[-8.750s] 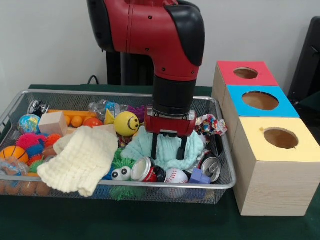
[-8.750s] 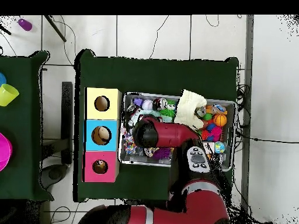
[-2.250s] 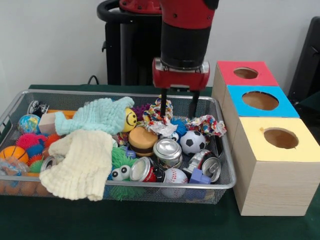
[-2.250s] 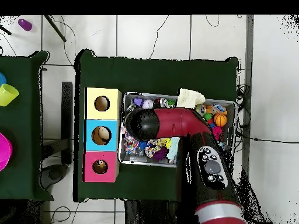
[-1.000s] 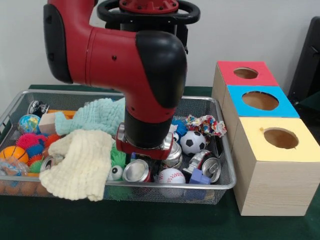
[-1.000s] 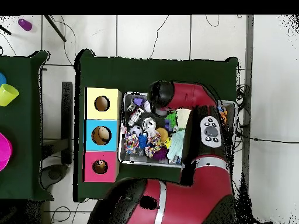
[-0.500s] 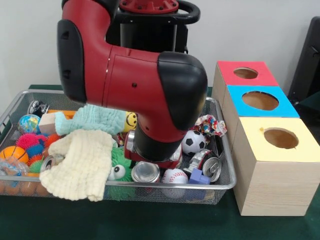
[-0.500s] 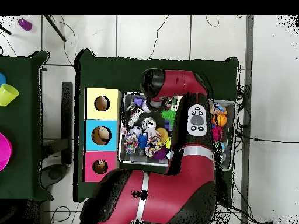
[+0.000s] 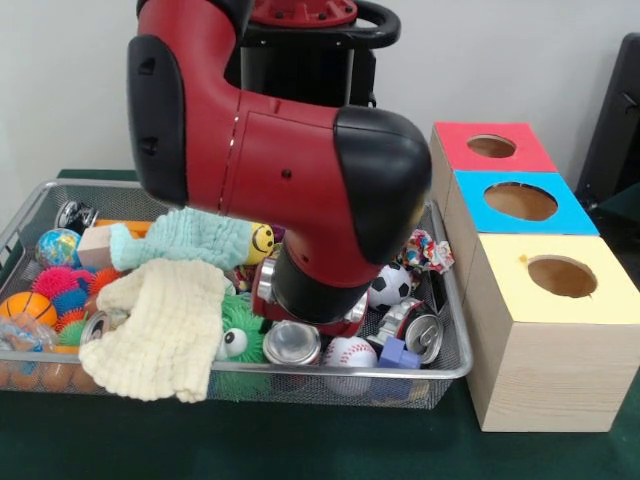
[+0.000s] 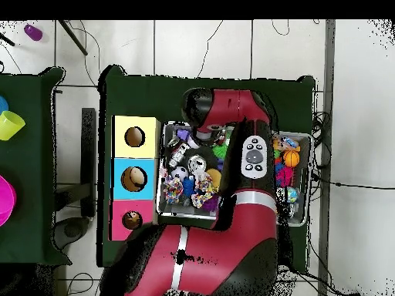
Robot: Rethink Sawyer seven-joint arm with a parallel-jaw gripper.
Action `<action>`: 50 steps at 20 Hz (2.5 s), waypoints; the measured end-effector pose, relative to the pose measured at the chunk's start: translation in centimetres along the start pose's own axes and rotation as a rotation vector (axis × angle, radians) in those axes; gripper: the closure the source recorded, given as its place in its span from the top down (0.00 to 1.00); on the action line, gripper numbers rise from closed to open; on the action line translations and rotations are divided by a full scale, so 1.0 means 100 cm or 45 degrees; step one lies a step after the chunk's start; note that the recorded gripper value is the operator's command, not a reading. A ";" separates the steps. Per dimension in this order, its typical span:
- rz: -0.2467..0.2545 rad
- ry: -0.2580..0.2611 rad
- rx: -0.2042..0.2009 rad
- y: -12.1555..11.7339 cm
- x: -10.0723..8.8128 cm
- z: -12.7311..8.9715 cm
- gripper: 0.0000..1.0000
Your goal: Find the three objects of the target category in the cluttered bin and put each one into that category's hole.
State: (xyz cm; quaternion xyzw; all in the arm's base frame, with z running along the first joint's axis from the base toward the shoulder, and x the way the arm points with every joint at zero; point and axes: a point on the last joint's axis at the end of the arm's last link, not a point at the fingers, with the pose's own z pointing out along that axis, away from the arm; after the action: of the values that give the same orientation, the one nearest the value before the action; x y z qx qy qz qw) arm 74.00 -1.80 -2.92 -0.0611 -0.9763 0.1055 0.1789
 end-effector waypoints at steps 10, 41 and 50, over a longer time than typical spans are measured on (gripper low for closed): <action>-0.017 -0.038 0.059 0.008 0.003 -0.022 1.00; 0.026 -0.242 0.051 -0.003 -0.008 -0.133 1.00; 0.004 -0.342 0.032 0.011 -0.014 -0.135 1.00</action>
State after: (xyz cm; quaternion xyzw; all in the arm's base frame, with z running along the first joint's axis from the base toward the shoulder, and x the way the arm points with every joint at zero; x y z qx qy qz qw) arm 80.28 1.59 8.69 -0.0455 -0.9900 0.1252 0.0470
